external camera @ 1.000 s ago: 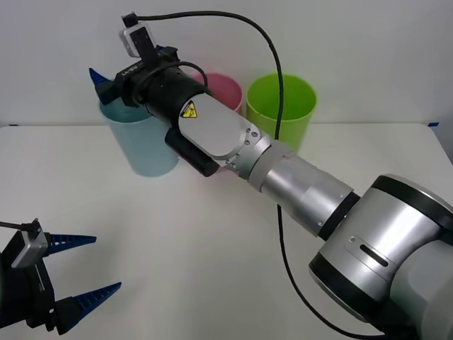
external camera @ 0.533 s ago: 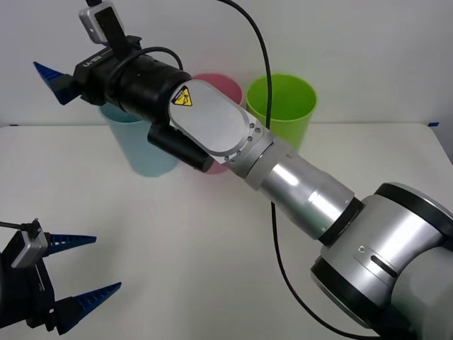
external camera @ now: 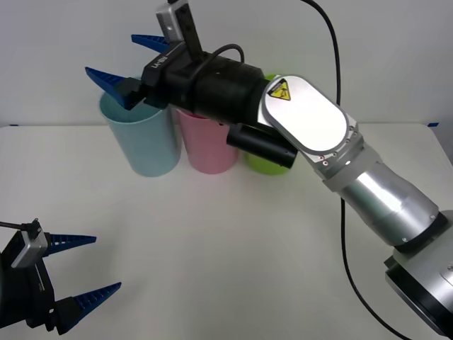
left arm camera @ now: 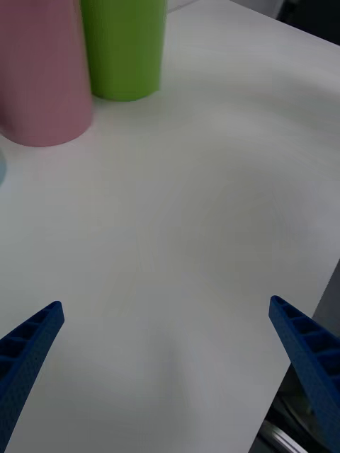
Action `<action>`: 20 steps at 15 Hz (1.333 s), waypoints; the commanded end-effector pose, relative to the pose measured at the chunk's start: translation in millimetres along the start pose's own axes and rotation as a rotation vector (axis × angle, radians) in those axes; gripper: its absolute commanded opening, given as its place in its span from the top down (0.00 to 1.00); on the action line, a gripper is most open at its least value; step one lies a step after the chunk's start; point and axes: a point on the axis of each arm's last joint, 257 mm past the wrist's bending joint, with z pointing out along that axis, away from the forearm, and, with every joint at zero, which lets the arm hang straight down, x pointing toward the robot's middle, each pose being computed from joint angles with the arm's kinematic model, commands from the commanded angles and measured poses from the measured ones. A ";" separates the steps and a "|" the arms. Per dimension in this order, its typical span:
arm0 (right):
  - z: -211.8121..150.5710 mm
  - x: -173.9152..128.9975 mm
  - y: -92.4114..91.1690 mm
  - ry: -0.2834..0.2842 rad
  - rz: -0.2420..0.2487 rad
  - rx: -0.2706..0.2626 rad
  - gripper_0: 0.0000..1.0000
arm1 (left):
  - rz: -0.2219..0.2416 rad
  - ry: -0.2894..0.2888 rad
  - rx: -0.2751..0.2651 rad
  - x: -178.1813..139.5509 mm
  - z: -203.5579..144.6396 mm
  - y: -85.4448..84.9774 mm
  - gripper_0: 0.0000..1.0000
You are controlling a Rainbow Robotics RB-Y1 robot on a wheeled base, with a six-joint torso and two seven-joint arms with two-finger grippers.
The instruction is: Put cans in the blue bin and PET bottles in the pink bin and trash in the green bin.
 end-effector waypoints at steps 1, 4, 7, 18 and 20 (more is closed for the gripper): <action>-47.1 5.0 -4.4 0.012 0.008 -0.021 0.00 | 0.000 0.000 0.000 0.0 0.0 0.0 0.00; -94.7 25.0 0.1 0.051 0.018 -0.042 0.00 | 0.000 0.000 0.000 0.0 0.0 0.0 0.00; -129.1 54.5 9.3 0.091 0.037 -0.034 0.00 | 0.000 0.000 0.000 0.0 0.0 0.0 0.00; -253.1 164.8 46.5 0.341 0.071 -0.121 0.00 | 0.000 0.000 0.000 0.0 0.0 0.0 0.00; -277.0 175.2 51.5 0.380 0.089 -0.141 0.00 | 0.000 0.000 0.000 0.0 0.0 0.0 0.00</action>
